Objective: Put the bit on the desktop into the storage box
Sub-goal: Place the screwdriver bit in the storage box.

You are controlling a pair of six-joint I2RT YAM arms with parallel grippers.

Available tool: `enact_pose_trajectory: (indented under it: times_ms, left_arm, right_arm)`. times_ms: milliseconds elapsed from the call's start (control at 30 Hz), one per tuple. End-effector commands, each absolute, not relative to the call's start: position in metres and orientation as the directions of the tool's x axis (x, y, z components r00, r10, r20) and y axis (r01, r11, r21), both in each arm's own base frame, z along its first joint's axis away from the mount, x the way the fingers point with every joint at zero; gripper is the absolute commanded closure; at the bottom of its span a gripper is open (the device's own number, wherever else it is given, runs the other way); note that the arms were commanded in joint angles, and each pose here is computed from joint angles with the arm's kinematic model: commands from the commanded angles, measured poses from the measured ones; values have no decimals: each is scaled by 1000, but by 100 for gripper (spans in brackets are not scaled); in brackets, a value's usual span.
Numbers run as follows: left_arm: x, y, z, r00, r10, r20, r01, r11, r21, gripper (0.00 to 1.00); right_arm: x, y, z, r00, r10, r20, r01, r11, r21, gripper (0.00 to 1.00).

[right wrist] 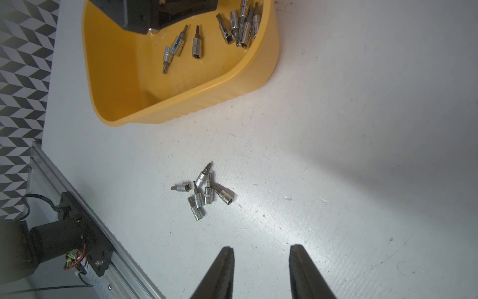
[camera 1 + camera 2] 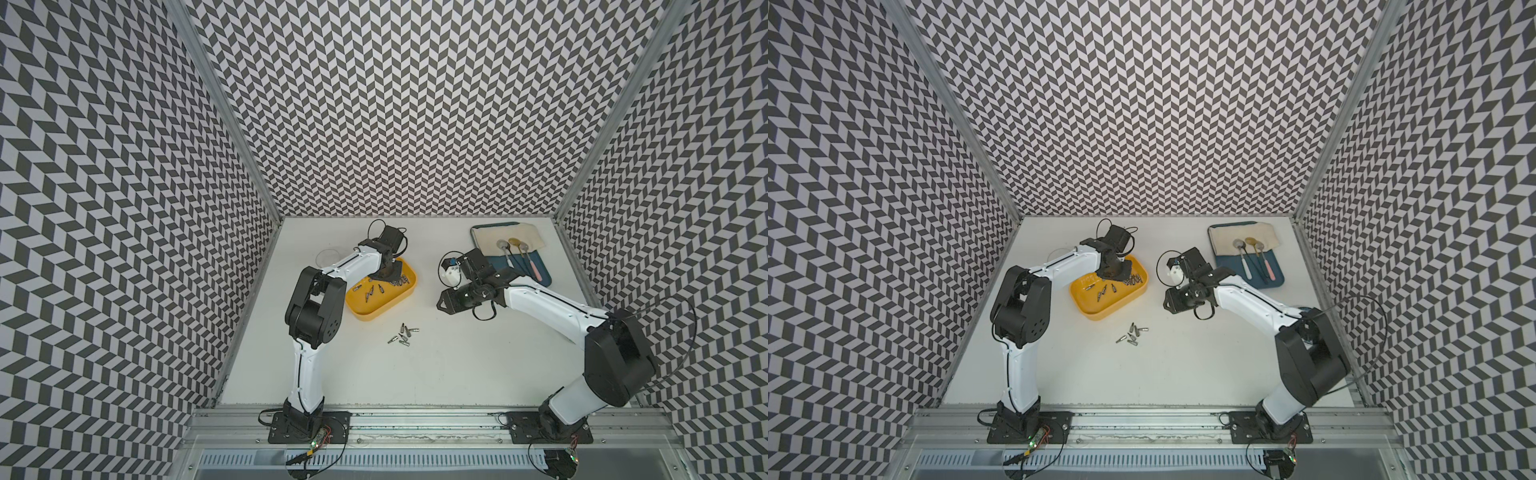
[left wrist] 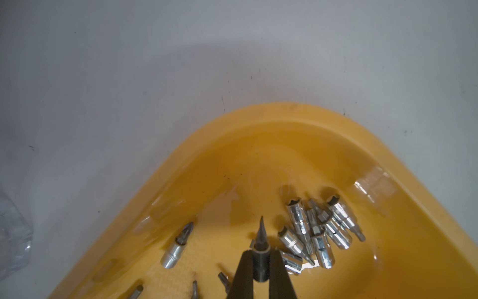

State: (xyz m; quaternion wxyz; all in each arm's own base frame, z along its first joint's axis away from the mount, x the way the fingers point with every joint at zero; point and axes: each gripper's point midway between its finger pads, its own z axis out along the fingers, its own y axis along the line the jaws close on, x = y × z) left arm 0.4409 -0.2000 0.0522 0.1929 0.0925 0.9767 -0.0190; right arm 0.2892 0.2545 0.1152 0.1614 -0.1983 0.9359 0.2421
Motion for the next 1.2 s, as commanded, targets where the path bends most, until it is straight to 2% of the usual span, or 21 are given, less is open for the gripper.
enact_pose_trajectory:
  times_ms: [0, 267, 667, 867, 1167]
  left_arm:
    - [453, -206, 57, -894, 173, -414, 200, 979, -22, 100]
    - [458, -205, 51, -895, 170, -412, 199, 980, -27, 100]
    - [452, -206, 41, -906, 158, -393, 192, 980, -48, 99]
    - [451, -206, 43, -903, 153, -401, 190, 980, -53, 87]
    - [447, -204, 53, -895, 144, -422, 187, 981, -60, 73]
  right_arm:
    - [289, 267, 139, -813, -296, -501, -517, 762, 390, 60]
    - [263, 269, 120, -798, -357, -485, -559, 740, 374, 60]
    - [250, 275, 110, -787, -386, -481, -582, 722, 374, 60]
    - [244, 280, 105, -783, -406, -472, -594, 712, 373, 60]
    - [235, 291, 97, -773, -441, -456, -616, 694, 373, 60]
